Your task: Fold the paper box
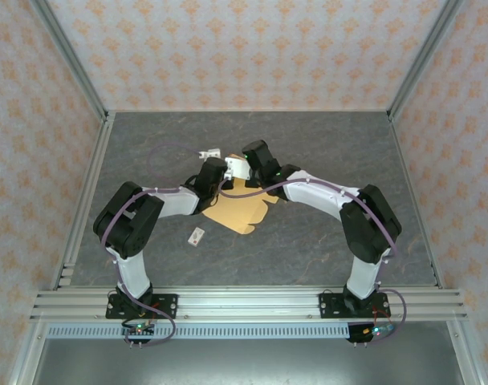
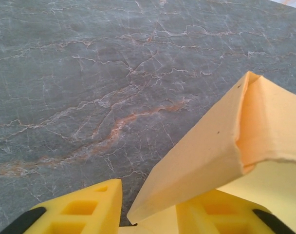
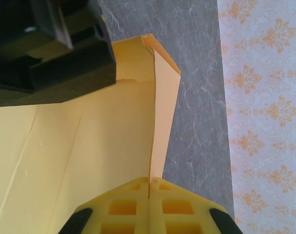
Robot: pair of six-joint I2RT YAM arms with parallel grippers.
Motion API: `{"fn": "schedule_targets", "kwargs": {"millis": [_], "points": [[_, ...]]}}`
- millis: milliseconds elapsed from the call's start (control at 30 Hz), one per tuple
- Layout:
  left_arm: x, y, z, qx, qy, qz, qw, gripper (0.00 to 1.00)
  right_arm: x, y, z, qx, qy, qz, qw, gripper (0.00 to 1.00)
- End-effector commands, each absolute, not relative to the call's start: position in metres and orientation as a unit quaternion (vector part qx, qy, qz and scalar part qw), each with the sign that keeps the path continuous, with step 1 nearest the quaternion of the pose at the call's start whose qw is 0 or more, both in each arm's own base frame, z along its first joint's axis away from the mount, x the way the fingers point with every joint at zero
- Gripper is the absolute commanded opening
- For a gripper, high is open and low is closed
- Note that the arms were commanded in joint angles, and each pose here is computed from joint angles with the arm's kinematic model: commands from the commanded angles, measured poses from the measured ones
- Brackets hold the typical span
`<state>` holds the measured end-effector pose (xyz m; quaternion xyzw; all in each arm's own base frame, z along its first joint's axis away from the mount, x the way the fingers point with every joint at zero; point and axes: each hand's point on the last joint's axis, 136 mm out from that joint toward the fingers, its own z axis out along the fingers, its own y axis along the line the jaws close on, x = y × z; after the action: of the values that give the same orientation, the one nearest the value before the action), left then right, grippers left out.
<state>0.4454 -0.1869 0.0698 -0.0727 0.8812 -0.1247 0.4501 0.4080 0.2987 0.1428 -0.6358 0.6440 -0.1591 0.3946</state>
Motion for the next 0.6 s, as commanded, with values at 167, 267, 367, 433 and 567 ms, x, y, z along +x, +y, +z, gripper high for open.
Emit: {"fn": "schedule_targets", "kwargs": {"millis": [167, 267, 367, 433, 567], "points": [[0.443, -0.177, 0.079, -0.054, 0.873, -0.129, 0.466, 0.41, 0.412, 0.285, 0.145, -0.638, 0.653, -0.175, 0.369, 0.0], [0.442, -0.181, 0.08, -0.038, 0.874, -0.139, 0.464, 0.42, 0.412, 0.284, 0.145, -0.638, 0.653, -0.175, 0.368, 0.0], [0.441, -0.182, 0.078, -0.027, 0.877, -0.144, 0.457, 0.42, 0.412, 0.284, 0.146, -0.639, 0.652, -0.176, 0.369, 0.0], [0.44, -0.183, 0.074, -0.021, 0.881, -0.143, 0.451, 0.39, 0.411, 0.284, 0.147, -0.639, 0.651, -0.176, 0.369, 0.0], [0.437, -0.185, 0.069, -0.013, 0.883, -0.151, 0.445, 0.42, 0.41, 0.283, 0.148, -0.644, 0.651, -0.174, 0.363, 0.0]]}}
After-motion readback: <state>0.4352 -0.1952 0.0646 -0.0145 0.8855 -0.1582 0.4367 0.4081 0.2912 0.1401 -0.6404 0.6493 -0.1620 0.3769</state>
